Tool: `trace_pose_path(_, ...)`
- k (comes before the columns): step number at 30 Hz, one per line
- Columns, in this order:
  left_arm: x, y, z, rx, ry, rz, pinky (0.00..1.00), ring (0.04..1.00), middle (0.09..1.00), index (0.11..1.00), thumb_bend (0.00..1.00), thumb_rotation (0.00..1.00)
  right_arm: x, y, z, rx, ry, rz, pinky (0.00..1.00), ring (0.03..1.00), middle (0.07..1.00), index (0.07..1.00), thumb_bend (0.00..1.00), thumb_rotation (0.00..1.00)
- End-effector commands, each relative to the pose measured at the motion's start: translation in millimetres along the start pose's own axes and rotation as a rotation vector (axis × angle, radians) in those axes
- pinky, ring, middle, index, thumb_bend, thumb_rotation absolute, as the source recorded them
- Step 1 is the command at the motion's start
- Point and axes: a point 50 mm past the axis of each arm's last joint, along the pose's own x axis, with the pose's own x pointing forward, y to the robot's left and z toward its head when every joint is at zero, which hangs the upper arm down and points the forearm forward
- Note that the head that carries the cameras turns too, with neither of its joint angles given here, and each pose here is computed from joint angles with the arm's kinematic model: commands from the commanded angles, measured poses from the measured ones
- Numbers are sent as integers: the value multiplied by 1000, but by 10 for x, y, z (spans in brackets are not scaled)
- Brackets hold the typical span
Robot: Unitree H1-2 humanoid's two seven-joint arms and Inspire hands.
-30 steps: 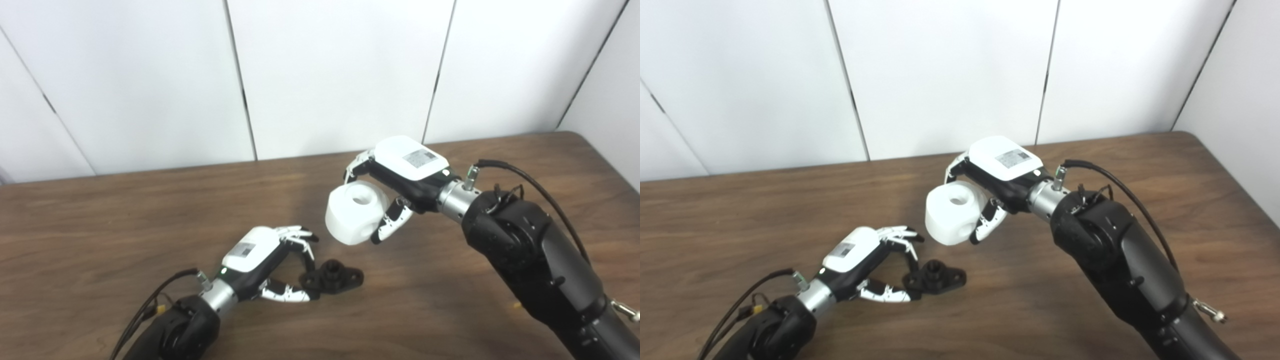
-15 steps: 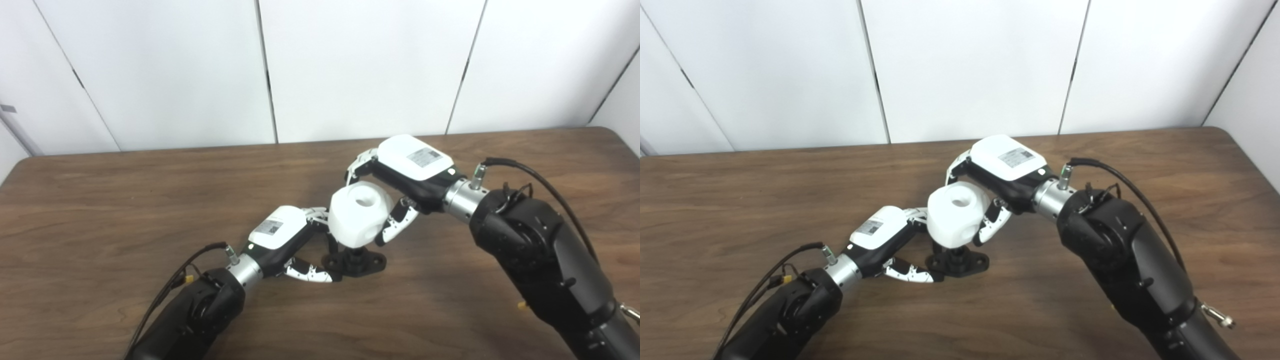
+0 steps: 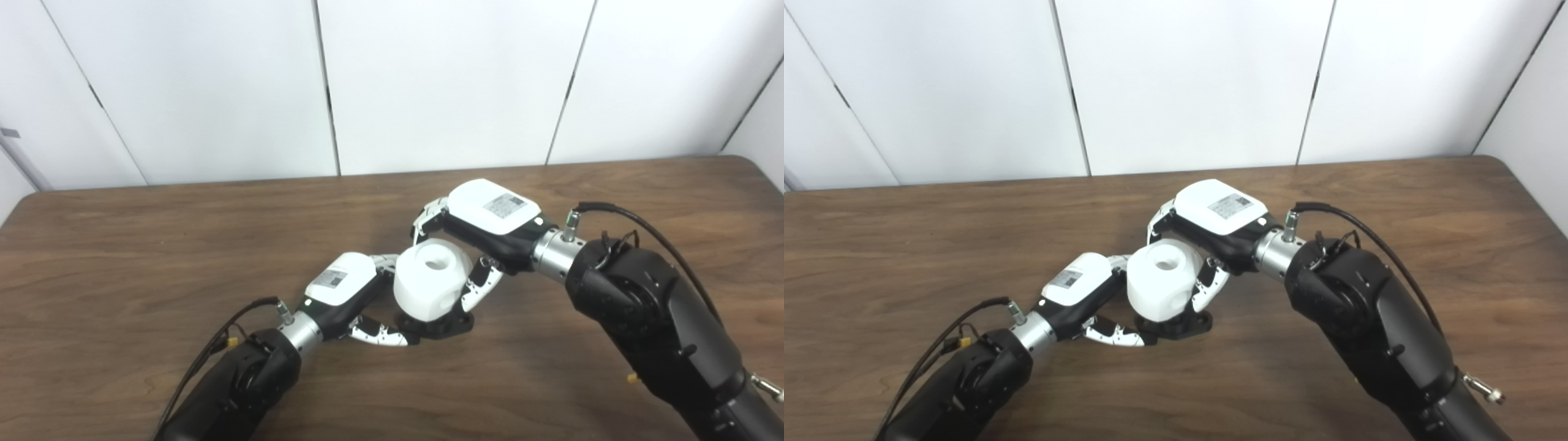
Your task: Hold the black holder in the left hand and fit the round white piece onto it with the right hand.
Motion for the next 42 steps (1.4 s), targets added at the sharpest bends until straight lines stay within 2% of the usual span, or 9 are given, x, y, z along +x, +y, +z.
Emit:
trace_pose_path(1, -126, -330, -90, -4, 85, -160, 815, 879, 821, 478, 523, 76, 12, -175, 42, -38, -39, -55, 673, 822, 746, 481, 525, 140)
trace_pose_path(26, -169, -297, -73, -2, 94, -178, 832, 887, 829, 478, 524, 75, -46, -303, -65, -81, -13, -50, 694, 828, 745, 482, 523, 138)
trace_pose_path(42, -173, -291, -62, -12, 92, -176, 829, 890, 829, 478, 523, 76, -12, -230, -45, -68, -15, -23, 682, 820, 745, 482, 523, 139)
